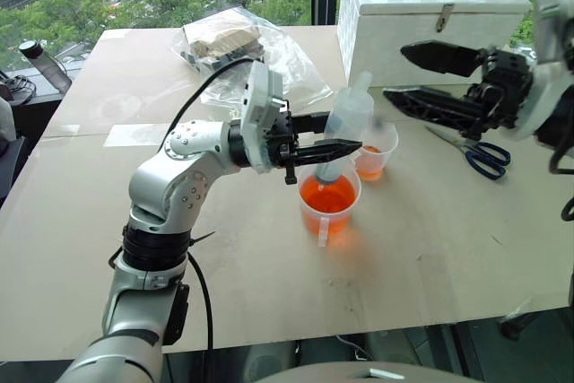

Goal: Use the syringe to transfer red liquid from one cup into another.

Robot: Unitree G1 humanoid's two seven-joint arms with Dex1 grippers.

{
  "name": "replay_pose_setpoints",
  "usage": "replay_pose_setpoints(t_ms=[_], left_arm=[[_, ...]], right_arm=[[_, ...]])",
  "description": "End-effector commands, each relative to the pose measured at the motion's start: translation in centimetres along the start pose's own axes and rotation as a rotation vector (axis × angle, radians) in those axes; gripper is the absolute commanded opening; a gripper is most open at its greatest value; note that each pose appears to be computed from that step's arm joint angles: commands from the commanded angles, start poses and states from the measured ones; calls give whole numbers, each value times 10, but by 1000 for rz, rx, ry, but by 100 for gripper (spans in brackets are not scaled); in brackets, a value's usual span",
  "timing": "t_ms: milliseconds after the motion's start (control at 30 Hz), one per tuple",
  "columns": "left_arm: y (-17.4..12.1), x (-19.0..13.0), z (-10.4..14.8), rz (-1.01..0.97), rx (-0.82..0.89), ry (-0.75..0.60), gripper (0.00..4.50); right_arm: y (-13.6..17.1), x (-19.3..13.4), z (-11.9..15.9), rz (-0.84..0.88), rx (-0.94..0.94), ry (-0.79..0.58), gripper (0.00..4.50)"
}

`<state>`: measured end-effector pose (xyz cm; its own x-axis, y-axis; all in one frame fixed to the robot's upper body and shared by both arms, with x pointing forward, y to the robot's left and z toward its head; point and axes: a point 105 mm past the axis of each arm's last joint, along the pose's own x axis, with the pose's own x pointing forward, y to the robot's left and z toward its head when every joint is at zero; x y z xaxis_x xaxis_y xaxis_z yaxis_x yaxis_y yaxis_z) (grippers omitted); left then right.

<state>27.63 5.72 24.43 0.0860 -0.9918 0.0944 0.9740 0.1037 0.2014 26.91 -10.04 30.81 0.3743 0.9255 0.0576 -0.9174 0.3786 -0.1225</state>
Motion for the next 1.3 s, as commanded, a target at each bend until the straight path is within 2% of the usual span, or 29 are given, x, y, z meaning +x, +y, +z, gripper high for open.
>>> replay_pose_setpoints(t_ms=[33, 333, 433, 467, 600, 667, 700, 900, 1167, 1300], left_arm=[[-3, 1, 2, 9, 36, -22, 138], [-2, 0, -10, 25, 50, -10, 138], [-2, 1, -12, 26, 47, -13, 138], [-3, 1, -13, 25, 47, -13, 138], [-3, 1, -19, 36, 41, -20, 138], [-3, 1, -21, 39, 39, -24, 138], [-3, 1, -20, 40, 35, -29, 138], [-6, 3, -24, 35, 49, -19, 138], [-13, 4, -29, 8, 21, -21, 138], [-14, 6, -29, 1, 15, -23, 138]], right_arm=[[5, 4, 8, 12, -61, -27, 450], [12, 27, 9, 21, -99, -17, 450], [17, 31, 7, 39, -80, -16, 372], [17, 33, 6, 34, -74, -14, 331], [16, 32, 2, 22, -59, -3, 124], [16, 31, 2, 21, -56, -1, 32], [16, 30, 2, 20, -55, -1, 2], [10, 31, 18, -27, -68, -69, 2], [-14, 22, 41, -145, 22, -197, 2], [-20, 18, 45, -176, 50, -215, 2]])
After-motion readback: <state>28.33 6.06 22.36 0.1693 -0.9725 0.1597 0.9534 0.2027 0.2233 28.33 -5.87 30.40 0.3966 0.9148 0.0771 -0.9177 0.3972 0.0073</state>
